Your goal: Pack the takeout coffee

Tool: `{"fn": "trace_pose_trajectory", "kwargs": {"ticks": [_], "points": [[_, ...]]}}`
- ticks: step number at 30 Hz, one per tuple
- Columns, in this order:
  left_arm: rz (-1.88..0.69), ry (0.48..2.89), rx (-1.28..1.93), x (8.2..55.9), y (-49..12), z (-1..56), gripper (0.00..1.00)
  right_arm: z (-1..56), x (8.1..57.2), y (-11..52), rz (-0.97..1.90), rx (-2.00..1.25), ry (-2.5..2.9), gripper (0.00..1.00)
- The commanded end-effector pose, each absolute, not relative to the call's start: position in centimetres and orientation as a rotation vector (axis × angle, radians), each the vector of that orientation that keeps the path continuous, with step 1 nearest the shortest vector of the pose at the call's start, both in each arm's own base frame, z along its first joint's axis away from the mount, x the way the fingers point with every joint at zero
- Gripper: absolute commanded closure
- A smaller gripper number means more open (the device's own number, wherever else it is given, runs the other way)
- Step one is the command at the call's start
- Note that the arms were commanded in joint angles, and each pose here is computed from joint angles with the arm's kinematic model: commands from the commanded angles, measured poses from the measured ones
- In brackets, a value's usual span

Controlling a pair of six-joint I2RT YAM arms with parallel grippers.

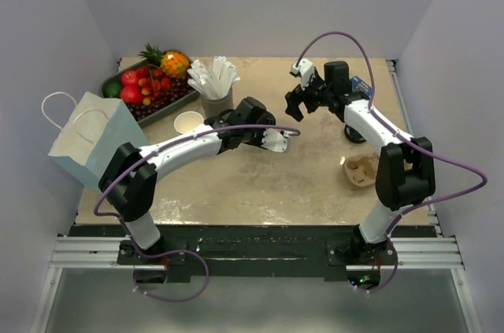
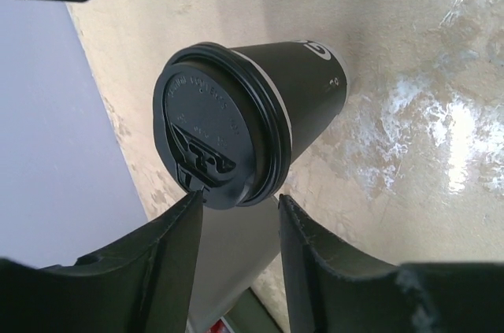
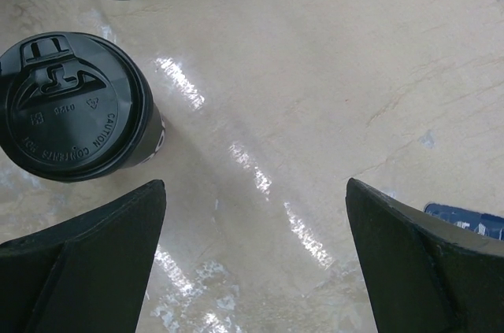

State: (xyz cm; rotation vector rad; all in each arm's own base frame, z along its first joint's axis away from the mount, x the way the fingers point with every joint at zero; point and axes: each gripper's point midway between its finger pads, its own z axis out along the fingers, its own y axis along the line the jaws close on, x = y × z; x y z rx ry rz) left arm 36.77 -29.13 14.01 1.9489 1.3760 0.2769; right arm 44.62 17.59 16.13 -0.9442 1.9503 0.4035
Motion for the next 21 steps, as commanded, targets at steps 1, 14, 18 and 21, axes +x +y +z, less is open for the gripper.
{"fn": "trace_pose_trajectory", "kwargs": {"ticks": [1,14,18,21], "points": [[0.248,1.308,1.848,37.3,-31.3,17.8,0.49,18.1,45.6,17.5,0.385,-0.906,1.932,0.01],[-0.299,1.533,1.188,35.4,-27.4,30.3,0.24,21.4,42.7,16.8,0.425,-0.842,2.008,0.01],[-0.341,1.595,1.162,34.0,-24.5,28.8,0.21,22.3,39.7,15.1,0.348,-0.950,2.036,0.01],[-0.257,1.591,1.081,34.1,-21.1,31.0,0.19,22.6,37.0,14.7,0.372,-1.019,2.057,0.01]]}}
